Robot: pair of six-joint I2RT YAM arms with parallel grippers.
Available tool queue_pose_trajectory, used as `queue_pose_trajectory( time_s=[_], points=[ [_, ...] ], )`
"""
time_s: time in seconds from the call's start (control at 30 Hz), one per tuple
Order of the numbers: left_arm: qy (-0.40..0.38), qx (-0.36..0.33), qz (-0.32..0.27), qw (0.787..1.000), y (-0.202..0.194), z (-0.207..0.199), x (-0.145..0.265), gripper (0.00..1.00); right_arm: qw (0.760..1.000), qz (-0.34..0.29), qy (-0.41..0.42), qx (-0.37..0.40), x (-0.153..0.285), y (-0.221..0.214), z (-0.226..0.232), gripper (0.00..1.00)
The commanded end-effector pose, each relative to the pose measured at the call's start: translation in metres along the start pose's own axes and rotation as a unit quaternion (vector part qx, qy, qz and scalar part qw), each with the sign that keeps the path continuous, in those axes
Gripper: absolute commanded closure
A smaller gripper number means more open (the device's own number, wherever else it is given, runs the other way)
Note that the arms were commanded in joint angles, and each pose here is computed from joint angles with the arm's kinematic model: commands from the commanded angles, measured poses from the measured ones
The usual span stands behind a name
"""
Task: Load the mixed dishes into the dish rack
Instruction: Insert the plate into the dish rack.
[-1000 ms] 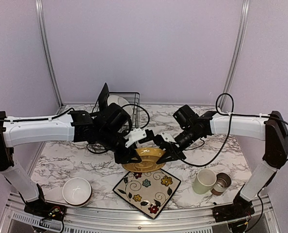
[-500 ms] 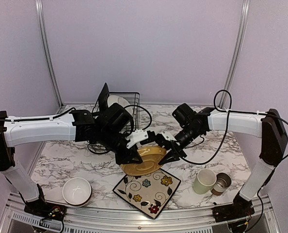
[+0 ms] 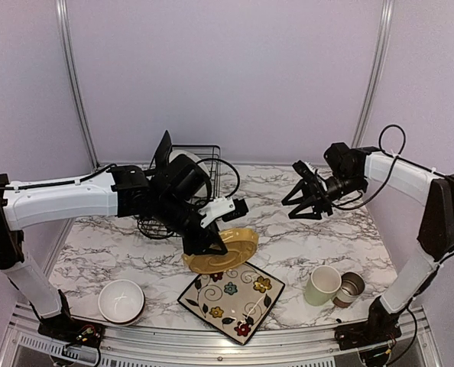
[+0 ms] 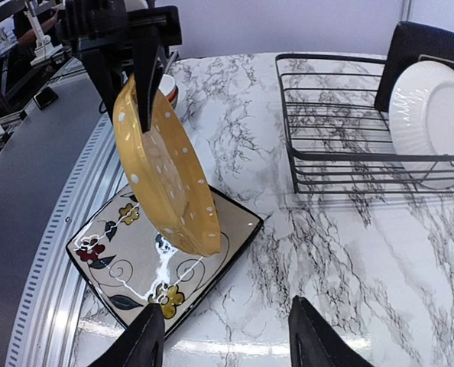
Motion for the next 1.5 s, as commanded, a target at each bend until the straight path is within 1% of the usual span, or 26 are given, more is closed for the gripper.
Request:
queue_pose_trajectory(
  time_s=[0.0,0.13,0.23,0.33,0.5,0.57,0.63,0.7,0.83,0.97,1.07,1.17,1.27,1.4,1.47],
  points=[
    [-0.039,-0.024,-0.129,0.991,0.063,-0.020,0.047,1.00,0.997,-0.020,-0.065,-0.020,0.023,0.003,-0.012,0.47],
    [-0.043,-0.009,-0.167,0.985,0.079,-0.018,0.063,1.00,0.994,0.003,-0.110,-0.019,0.028,-0.007,-0.020,0.47],
    [-0.023,0.019,-0.201,0.979,0.093,-0.007,0.077,1.00,0.993,0.010,-0.118,-0.025,0.028,-0.013,-0.023,0.47],
    [-0.005,0.049,-0.244,0.969,0.107,0.004,0.095,1.00,0.992,0.017,-0.120,-0.033,0.026,-0.020,-0.024,0.47],
    [0.050,0.107,-0.309,0.944,0.122,0.026,0.129,1.00,0.992,0.020,-0.122,-0.036,0.026,-0.023,-0.024,0.47],
    [0.097,0.136,-0.331,0.929,0.123,0.041,0.144,1.00,0.991,0.022,-0.124,-0.037,0.026,-0.024,-0.024,0.47],
    [0.166,0.175,-0.347,0.906,0.119,0.065,0.161,1.00,0.991,0.023,-0.125,-0.038,0.025,-0.026,-0.024,0.47],
    [0.209,0.205,-0.351,0.890,0.111,0.083,0.169,1.00,0.991,0.024,-0.126,-0.039,0.025,-0.027,-0.025,0.47],
    [0.254,0.245,-0.352,0.867,0.095,0.112,0.175,1.00,0.991,0.028,-0.127,-0.043,0.024,-0.031,-0.026,0.47],
    [0.299,0.272,-0.349,0.845,0.080,0.135,0.175,1.00,0.989,0.031,-0.135,-0.049,0.024,-0.033,-0.029,0.47],
    [0.327,0.287,-0.347,0.831,0.070,0.151,0.176,1.00,0.985,0.037,-0.159,-0.060,0.027,-0.034,-0.038,0.48],
    [0.337,0.307,-0.358,0.815,0.062,0.166,0.179,1.00,0.980,0.038,-0.181,-0.068,0.030,-0.030,-0.047,0.48],
    [0.334,0.332,-0.366,0.803,0.054,0.184,0.182,1.00,0.976,0.055,-0.197,-0.069,0.024,-0.027,-0.057,0.48],
    [0.335,0.356,-0.366,0.792,0.045,0.202,0.182,1.00,0.975,0.100,-0.192,-0.044,-0.004,-0.021,-0.062,0.48],
    [0.331,0.366,-0.370,0.787,0.039,0.209,0.183,1.00,0.975,0.114,-0.189,-0.031,-0.020,-0.015,-0.065,0.48]
  ],
)
Point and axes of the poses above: each gripper's point midway between its finger pads, its own x axis back along the fingers, its own z axis along the line the jaws close on, y = z × x, the point moved 3 cm from there along x, back along the fingers, and after that the axes turned 13 degrees about x, right-handed, at the moved point
